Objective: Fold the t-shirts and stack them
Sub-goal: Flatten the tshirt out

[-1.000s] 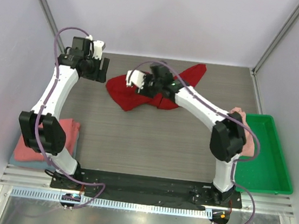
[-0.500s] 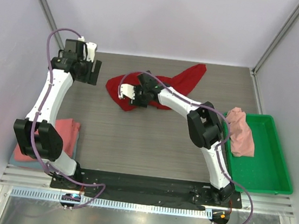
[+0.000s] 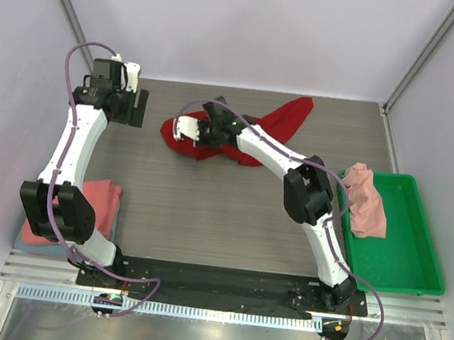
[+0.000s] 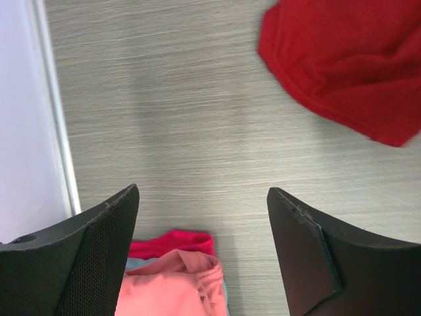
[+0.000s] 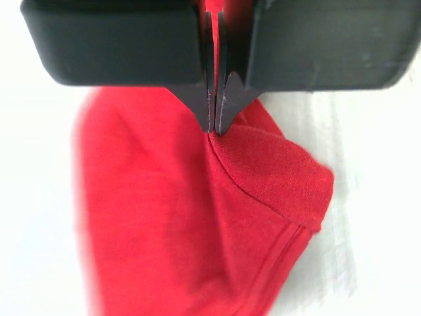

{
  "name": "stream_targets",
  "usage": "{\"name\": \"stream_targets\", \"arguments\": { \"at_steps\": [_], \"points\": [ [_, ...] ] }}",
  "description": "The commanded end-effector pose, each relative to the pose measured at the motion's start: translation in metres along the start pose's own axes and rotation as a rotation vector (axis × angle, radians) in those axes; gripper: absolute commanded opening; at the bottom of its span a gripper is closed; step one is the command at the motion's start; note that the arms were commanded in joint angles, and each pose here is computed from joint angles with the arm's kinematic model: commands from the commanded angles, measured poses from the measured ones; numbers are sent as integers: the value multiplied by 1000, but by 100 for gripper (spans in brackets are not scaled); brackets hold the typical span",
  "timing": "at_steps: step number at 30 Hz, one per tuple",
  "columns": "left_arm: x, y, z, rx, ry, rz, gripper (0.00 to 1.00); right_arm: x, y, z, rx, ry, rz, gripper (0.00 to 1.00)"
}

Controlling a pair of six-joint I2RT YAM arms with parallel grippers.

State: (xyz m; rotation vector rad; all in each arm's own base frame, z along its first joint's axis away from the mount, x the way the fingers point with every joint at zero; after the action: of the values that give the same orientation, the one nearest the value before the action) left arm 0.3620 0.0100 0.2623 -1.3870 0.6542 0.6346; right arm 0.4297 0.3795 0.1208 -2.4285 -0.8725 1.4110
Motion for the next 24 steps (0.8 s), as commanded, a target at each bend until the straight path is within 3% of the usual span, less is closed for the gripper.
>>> {"name": "stream_targets", "arguments": {
  "at_steps": [1, 7, 12, 14, 18, 24],
  "points": [
    [-3, -17, 16, -51, -54, -78, 80, -114, -79, -87, -40, 289, -191, 1],
    [-3, -30, 28, -126, -89, -118, 80, -228, -133, -159, -118, 630, -307, 1],
    [-8, -35, 21, -139, -36, -154, 78, -301, -143, -206, -245, 988, -231, 1],
    [-7, -34, 16, -145, 5, -152, 77, -318, -144, -213, -282, 1054, -208, 1],
    [-4, -29, 5, -139, 83, -138, 76, -352, -130, -231, -364, 1200, -102, 1],
    [3, -15, -26, -120, 266, -69, 73, -390, -60, -250, -238, 1301, 83, 1]
  ]
}}
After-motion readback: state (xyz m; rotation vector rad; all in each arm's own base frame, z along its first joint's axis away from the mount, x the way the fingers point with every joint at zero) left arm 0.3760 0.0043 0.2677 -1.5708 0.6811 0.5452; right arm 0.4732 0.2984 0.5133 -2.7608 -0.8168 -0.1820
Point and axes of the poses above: each gripper's point midway between its finger pads, its own x axis out along the fingers, its own z axis along the line the jaws close on, y = z × x, the point moved 5 cm from there along -x, back along the fingers, and after that the axes turned 4 degrees about -x, right-handed, at the moved point
